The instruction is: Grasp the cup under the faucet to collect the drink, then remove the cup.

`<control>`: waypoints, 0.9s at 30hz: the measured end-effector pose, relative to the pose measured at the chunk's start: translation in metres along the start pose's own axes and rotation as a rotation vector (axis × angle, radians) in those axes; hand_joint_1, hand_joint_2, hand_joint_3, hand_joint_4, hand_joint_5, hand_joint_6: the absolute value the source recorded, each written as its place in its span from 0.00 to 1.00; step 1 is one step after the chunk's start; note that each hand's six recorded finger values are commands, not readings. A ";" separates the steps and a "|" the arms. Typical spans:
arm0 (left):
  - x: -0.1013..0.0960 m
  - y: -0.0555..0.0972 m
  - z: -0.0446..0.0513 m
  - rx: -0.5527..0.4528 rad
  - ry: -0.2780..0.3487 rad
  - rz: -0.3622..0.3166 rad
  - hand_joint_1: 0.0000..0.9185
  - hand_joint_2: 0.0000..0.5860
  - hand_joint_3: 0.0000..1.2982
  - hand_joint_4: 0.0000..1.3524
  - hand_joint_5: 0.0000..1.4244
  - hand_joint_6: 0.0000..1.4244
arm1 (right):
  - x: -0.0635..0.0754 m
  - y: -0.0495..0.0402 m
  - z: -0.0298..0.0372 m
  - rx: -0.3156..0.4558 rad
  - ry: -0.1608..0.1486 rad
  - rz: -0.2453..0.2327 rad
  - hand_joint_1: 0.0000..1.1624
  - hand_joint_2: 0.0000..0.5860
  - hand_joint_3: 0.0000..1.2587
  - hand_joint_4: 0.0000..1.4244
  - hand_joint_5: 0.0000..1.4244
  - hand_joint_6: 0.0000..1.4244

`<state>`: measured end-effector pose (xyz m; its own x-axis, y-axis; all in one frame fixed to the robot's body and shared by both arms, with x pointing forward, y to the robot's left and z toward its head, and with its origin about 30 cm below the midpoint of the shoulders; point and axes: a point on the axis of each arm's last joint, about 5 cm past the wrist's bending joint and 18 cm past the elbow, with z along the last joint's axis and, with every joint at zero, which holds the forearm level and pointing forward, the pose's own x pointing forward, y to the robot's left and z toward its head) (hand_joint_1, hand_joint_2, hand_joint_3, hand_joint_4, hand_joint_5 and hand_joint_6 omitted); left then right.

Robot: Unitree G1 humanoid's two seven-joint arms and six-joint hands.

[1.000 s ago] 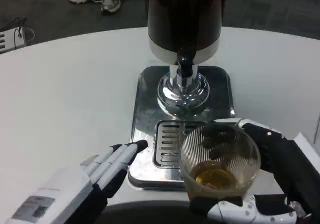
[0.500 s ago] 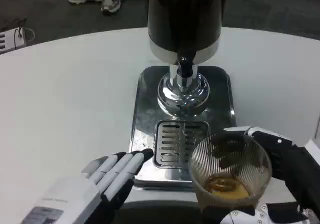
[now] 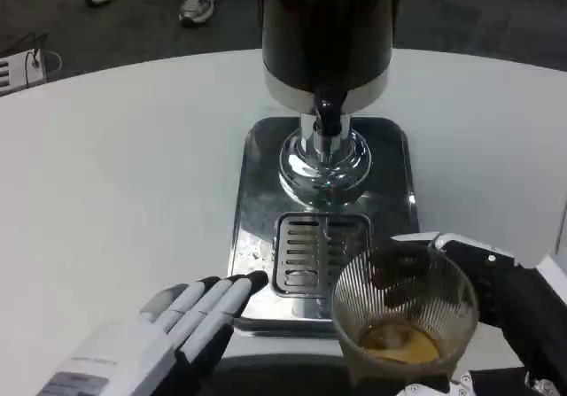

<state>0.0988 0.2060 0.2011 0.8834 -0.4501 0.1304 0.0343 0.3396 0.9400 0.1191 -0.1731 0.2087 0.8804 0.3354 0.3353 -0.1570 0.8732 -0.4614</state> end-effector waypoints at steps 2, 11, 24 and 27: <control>0.000 0.000 -0.0001 -0.002 -0.001 -0.003 0.00 0.10 0.00 0.00 0.00 0.00 | 0.000 0.0010 0.0001 -0.002 0.000 0.000 0.85 0.36 0.92 0.98 1.00 0.96; 0.000 0.001 -0.0006 -0.019 -0.006 -0.003 0.00 0.10 0.00 0.00 0.00 0.00 | 0.000 0.0024 0.0014 -0.005 -0.003 -0.014 0.85 0.36 0.92 0.98 1.00 0.96; -0.001 0.002 -0.0009 -0.018 -0.001 -0.004 0.00 0.10 0.00 0.00 0.00 0.00 | -0.001 0.0024 0.0025 -0.005 -0.007 -0.021 0.85 0.36 0.92 0.98 1.00 0.95; -0.001 0.002 -0.0011 -0.018 0.001 -0.005 0.00 0.10 0.00 0.00 0.00 0.00 | 0.000 0.0026 0.0025 -0.002 -0.007 -0.023 0.85 0.36 0.92 0.98 1.00 0.95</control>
<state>0.0982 0.2081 0.2021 0.8839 -0.4508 0.1247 0.0474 0.3516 0.9350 0.1172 -0.1701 0.2094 0.8804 0.3180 0.3517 -0.1359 0.8799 -0.4552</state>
